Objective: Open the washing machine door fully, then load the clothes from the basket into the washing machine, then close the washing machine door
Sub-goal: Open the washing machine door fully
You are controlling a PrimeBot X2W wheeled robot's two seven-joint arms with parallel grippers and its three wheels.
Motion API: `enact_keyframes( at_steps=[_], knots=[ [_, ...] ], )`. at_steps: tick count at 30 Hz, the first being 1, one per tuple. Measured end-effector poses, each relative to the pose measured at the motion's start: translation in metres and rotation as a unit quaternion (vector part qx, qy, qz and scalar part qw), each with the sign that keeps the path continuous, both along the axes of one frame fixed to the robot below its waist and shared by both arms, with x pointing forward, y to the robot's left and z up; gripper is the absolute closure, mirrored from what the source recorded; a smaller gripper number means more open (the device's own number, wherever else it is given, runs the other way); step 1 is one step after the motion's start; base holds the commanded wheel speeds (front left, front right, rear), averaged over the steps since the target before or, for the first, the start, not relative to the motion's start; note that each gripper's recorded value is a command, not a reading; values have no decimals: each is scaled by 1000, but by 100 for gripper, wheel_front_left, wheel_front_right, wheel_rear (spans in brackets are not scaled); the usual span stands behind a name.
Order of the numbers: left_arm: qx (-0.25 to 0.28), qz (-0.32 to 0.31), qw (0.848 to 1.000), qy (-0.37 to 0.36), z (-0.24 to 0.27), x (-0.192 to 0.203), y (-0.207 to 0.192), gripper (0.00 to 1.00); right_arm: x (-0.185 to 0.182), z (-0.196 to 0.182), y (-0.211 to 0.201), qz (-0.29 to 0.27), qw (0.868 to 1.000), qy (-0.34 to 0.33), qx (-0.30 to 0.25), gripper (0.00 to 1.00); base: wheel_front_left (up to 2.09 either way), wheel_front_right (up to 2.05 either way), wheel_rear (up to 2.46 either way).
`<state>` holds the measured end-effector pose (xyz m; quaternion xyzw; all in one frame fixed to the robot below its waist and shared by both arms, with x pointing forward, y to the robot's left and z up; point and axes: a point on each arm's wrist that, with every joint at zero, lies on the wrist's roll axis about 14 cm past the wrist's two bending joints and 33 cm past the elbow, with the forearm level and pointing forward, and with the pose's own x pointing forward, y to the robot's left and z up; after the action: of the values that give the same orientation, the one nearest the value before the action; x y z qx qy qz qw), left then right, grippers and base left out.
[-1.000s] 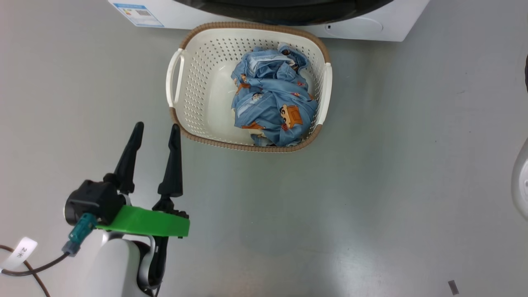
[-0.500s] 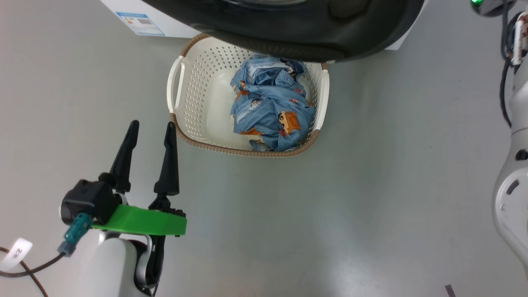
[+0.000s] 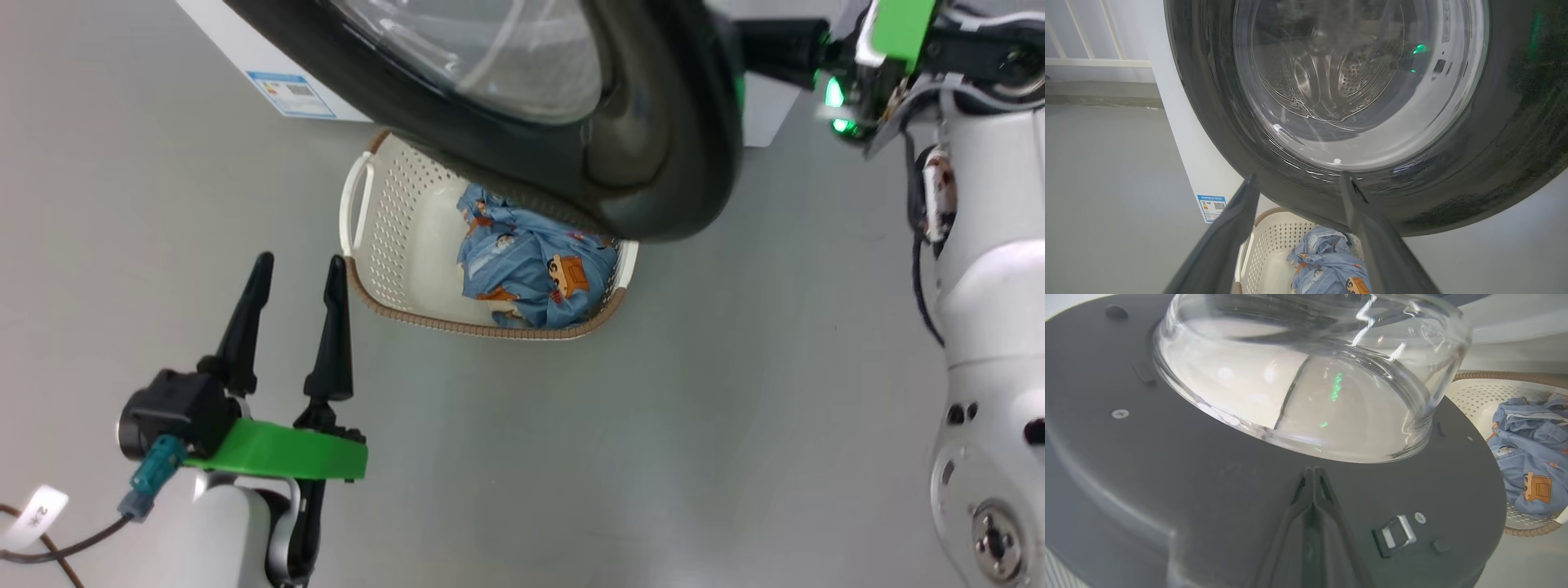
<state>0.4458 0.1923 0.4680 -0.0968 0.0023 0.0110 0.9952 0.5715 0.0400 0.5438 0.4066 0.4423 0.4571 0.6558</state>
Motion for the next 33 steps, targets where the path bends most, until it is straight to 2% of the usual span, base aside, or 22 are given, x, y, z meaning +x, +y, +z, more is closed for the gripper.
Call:
enact_keyframes(
  at_steps=[12, 33],
  knots=[
    [5, 3, 1000, -22, 20, -12, 2, 0, -72, 4, 38, 101, 995, -22, 16, 100, 0, 0, 0],
    [8, 12, 999, -37, 33, -26, 7, 0, -144, 14, 94, 185, 981, -18, 58, 100, 0, 0, 0]
  ],
)
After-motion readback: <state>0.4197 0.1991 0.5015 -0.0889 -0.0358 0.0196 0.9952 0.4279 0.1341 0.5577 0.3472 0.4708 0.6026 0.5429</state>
